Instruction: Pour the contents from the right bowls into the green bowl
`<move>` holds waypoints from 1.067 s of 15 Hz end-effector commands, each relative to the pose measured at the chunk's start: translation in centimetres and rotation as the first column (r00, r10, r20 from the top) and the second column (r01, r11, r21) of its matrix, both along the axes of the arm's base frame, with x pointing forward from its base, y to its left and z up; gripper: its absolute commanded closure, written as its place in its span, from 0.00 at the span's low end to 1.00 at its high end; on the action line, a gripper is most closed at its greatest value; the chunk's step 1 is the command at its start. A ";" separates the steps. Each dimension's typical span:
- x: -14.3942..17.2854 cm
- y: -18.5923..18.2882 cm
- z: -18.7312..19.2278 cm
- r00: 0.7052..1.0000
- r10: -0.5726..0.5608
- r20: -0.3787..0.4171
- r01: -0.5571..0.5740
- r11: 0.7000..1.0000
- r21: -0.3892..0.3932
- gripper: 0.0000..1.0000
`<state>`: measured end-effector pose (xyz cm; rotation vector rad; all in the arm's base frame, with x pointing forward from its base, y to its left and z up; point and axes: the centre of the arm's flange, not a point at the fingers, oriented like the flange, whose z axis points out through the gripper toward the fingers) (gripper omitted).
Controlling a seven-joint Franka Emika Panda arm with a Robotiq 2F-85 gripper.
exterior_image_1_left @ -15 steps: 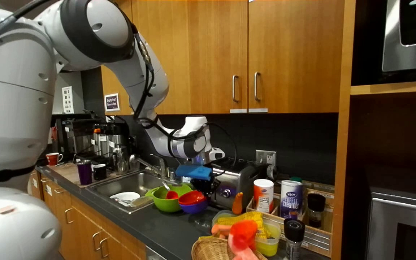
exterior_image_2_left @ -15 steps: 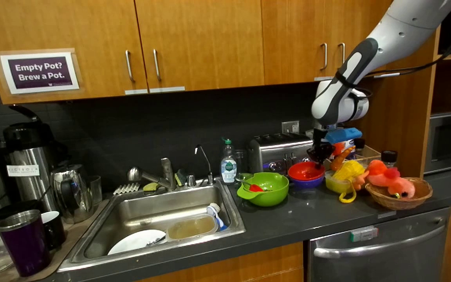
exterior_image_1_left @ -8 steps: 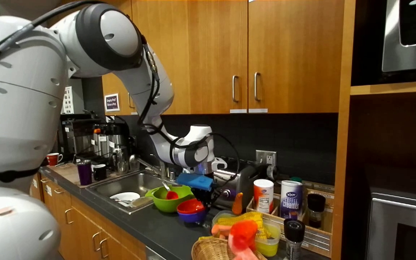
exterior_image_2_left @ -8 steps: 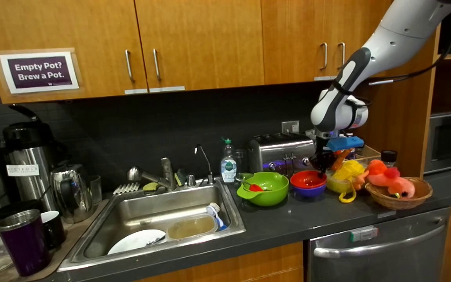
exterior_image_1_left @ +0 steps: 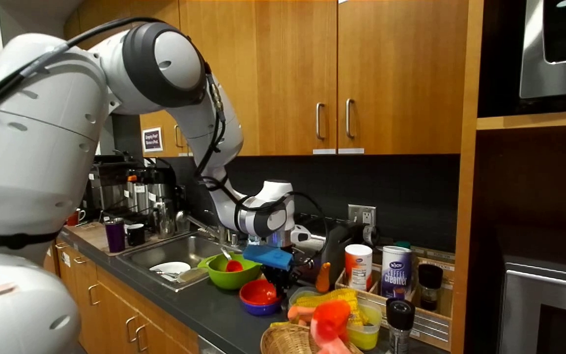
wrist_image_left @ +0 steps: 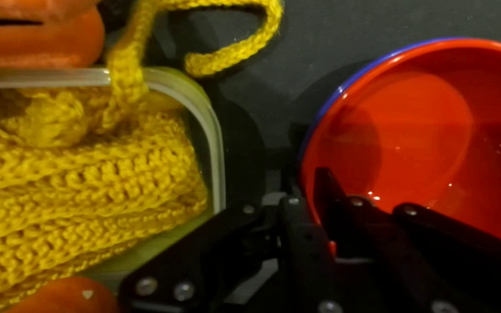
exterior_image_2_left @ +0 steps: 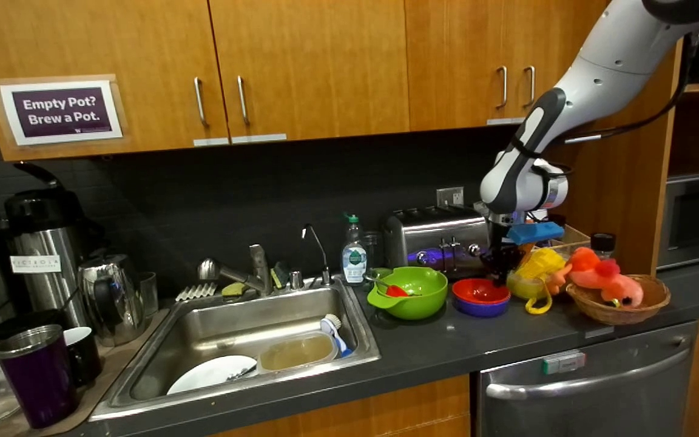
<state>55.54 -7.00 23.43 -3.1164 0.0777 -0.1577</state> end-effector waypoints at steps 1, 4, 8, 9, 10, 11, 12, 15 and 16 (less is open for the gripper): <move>0.7 -0.2 0.2 1.000 0.018 0.001 -0.018 1.000 0.014 0.54; 0.9 -0.1 0.4 1.000 0.023 0.004 -0.023 1.000 0.010 0.34; 0.8 0.7 1.7 0.999 0.040 0.019 -0.039 0.999 -0.011 0.07; 0.8 1.0 2.1 0.999 0.048 0.025 -0.047 0.999 -0.016 0.01; 0.9 1.4 2.5 0.998 0.058 0.032 -0.058 0.998 -0.020 0.00; 0.9 1.8 3.0 0.997 0.073 0.039 -0.072 0.997 -0.023 0.00; 0.9 2.3 3.4 0.995 0.088 0.045 -0.087 0.996 -0.028 0.00; 1.6 2.3 2.6 0.995 0.085 0.051 -0.083 0.996 -0.028 0.00; 1.6 2.6 2.9 0.995 0.088 0.055 -0.087 0.996 -0.028 0.00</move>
